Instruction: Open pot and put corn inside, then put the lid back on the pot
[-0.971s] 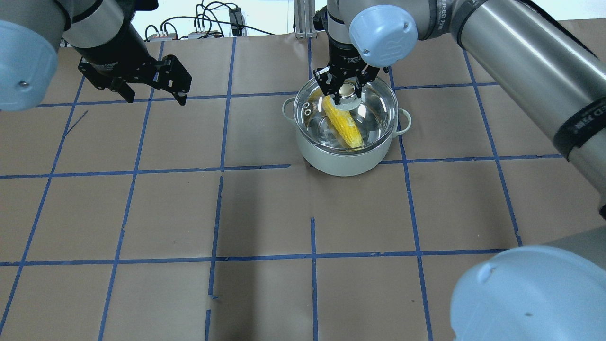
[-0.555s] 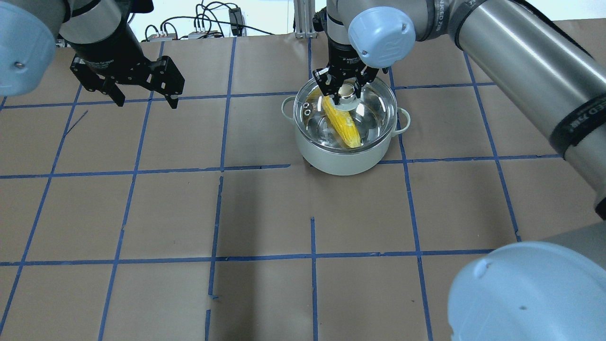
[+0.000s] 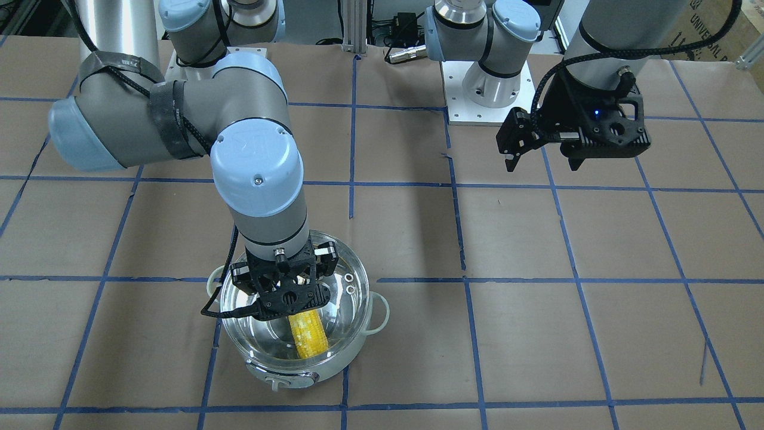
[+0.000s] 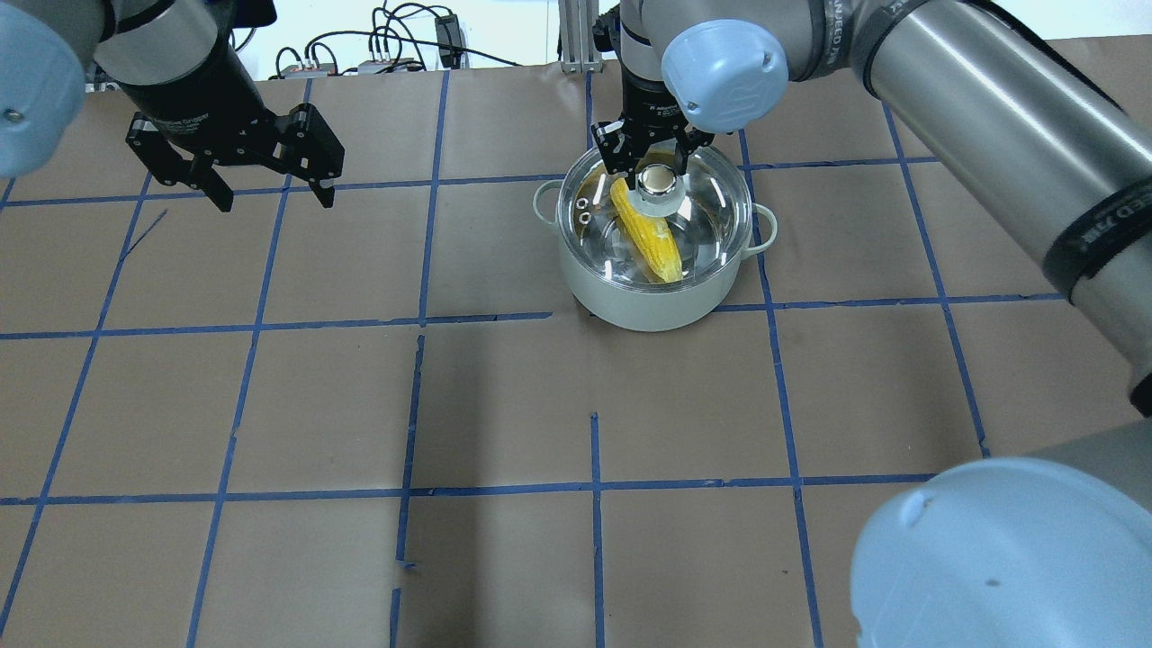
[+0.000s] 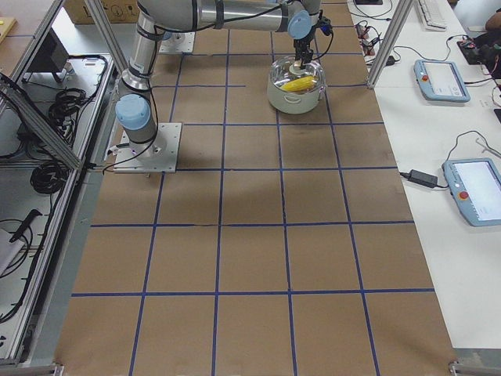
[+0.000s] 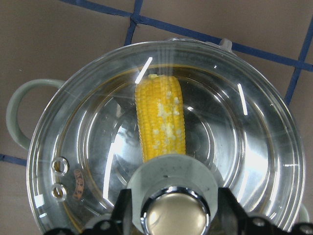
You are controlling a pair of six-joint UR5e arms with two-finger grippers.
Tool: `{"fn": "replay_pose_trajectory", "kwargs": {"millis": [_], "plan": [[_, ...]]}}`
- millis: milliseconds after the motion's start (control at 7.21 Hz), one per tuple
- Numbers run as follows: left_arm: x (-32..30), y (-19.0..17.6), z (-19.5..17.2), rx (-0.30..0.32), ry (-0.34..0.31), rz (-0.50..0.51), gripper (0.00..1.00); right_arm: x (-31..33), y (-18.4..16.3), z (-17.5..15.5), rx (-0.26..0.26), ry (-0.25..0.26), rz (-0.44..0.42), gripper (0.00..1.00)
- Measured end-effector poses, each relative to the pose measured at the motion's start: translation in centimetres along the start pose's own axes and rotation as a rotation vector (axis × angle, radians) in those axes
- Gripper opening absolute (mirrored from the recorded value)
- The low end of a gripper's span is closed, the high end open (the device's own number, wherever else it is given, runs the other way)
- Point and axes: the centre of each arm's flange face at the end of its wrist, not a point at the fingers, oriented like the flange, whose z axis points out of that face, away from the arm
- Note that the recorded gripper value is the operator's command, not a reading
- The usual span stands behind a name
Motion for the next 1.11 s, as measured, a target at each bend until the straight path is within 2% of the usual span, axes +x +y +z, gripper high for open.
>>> {"fn": "replay_pose_trajectory", "kwargs": {"millis": [277, 416, 693, 971, 1109], "plan": [[-0.4, 0.1, 0.1, -0.015, 0.002, -0.01, 1.0, 0.4, 0.3, -0.4, 0.01, 0.002, 0.004, 1.0], [-0.4, 0.0, 0.1, -0.021, -0.005, -0.009, 1.0, 1.1, 1.4, -1.8, 0.016, 0.008, 0.009, 1.0], [-0.1, 0.1, 0.3, -0.029, -0.015, 0.004, 1.0, 4.4, 7.7, -5.3, 0.028, 0.016, 0.036, 1.0], [0.0, 0.0, 0.4, -0.031, -0.014, 0.009, 1.0, 9.3, 14.8, -6.6, 0.026, 0.013, 0.093, 1.0], [0.1, 0.0, 0.5, -0.032, -0.013, 0.01, 1.0, 10.6, 16.9, -7.3, 0.035, 0.016, 0.116, 1.0]]}}
